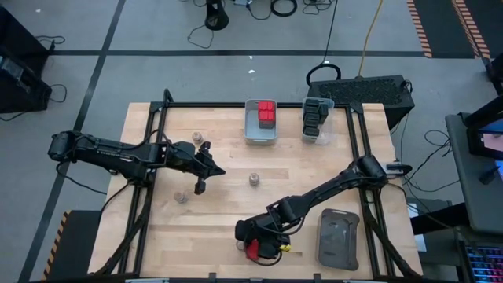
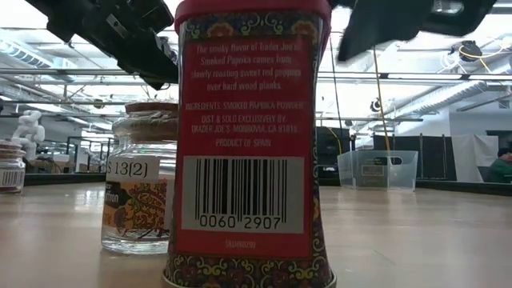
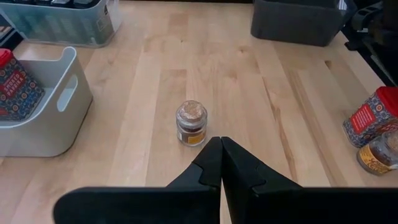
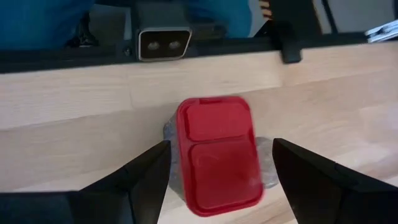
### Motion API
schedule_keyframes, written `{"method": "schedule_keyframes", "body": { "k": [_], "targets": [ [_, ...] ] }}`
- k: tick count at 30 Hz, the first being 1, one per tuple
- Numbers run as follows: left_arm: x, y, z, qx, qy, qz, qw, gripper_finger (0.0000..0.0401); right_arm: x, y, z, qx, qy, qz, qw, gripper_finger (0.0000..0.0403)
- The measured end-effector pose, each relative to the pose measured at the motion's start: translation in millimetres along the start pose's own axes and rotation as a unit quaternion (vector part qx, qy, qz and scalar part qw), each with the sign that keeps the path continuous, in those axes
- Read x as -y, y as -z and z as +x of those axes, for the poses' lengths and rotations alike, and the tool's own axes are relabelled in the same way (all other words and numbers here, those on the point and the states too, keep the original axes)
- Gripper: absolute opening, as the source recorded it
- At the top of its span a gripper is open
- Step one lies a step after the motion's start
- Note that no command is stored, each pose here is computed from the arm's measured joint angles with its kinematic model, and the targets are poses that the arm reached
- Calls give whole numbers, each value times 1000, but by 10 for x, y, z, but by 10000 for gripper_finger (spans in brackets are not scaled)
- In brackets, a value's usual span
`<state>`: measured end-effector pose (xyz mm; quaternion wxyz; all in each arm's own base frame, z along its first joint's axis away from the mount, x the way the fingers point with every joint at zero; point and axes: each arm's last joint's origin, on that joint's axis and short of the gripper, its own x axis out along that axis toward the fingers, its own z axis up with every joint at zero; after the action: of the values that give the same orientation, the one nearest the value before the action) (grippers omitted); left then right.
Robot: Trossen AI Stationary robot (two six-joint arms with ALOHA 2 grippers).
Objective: Sort spices by type
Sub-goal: Put the red seasoning can into the gray bin
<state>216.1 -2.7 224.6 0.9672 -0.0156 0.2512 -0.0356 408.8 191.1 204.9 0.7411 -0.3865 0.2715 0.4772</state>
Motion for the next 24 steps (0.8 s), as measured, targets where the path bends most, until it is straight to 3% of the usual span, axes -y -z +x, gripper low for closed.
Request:
{"method": "schedule_keyframes", "body": {
  "k": [17, 24],
  "targets": [
    [0, 6, -1, -3, 0, 0, 1000, 9, 236, 23, 161, -34, -75, 23, 996, 265],
    [0, 11, 0, -6, 0, 0, 1000, 9, 282, -17, 137, -35, -73, 17, 997, 265]
  ]
}}
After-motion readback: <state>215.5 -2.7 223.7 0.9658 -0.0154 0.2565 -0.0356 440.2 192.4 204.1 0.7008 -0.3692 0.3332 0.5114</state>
